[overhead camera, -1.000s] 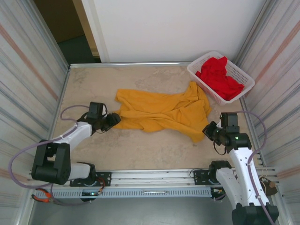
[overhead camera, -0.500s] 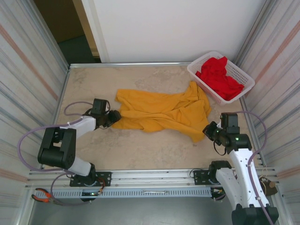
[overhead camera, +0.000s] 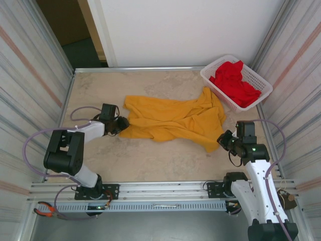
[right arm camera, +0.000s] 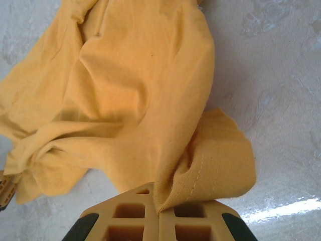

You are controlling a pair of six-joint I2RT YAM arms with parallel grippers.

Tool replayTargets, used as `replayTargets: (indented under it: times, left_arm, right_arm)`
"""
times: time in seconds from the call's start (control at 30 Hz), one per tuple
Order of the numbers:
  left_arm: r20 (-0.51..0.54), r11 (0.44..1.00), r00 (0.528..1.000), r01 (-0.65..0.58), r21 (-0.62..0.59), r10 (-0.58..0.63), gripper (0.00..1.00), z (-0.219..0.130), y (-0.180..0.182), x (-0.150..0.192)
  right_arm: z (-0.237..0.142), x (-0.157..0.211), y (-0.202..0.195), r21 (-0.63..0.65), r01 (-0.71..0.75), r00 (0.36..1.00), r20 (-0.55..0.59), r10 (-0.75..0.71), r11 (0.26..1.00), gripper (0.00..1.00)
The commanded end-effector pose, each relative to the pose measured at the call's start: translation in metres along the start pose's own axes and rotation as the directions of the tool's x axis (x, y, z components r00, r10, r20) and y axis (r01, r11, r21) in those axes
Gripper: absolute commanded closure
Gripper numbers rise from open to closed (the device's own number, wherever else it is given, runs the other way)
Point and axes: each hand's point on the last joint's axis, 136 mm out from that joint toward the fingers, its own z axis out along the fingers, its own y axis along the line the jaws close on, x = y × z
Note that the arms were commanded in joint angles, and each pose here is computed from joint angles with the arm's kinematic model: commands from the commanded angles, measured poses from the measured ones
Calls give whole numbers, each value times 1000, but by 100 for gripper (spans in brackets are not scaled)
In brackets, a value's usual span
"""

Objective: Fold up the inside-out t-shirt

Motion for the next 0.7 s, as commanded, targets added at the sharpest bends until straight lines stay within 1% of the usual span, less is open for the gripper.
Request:
replayTargets:
  times: [0.0, 0.07, 0.1, 0.2, 0.3, 0.4, 0.5, 0.6, 0.67]
  left_arm:
    - [30, 999, 999, -35, -13, 35, 81, 3, -1, -8]
    - [42, 999, 998, -50, -12, 50, 98, 0, -3, -13]
    - [49, 998, 997, -61, -11, 61, 100, -4, -5, -16]
    - [116, 996, 991, -76, 42, 71, 100, -34, -23, -43]
    - [236, 985, 971, -80, 152, 43, 100, -89, -53, -84]
    - [364, 955, 931, -100, 278, -9, 100, -159, -87, -130]
    - [466, 917, 882, -129, 377, -67, 100, -226, -114, -170]
    - [532, 883, 838, -153, 443, -122, 100, -278, -128, -198]
    - [561, 869, 815, -169, 465, -142, 100, -302, -133, -210]
  right_arm:
    - [-3, -1, -2, 6, -27, 1000, 12, 27, 1000, 100]
    - [-5, -4, 2, -4, -25, 1000, 19, 25, 1000, 100]
    - [-6, -8, 5, -9, -24, 999, 22, 24, 1000, 100]
    - [-13, -25, 24, -49, -11, 999, 43, 13, 999, 100]
    - [-28, -56, 57, -115, 12, 996, 90, -2, 993, 100]
    - [-54, -100, 97, -195, 44, 986, 164, -12, 980, 100]
    - [-87, -142, 131, -269, 72, 970, 244, -4, 960, 100]
    - [-109, -174, 147, -318, 71, 956, 292, 26, 946, 100]
    - [-125, -188, 154, -347, 72, 945, 323, 47, 935, 100]
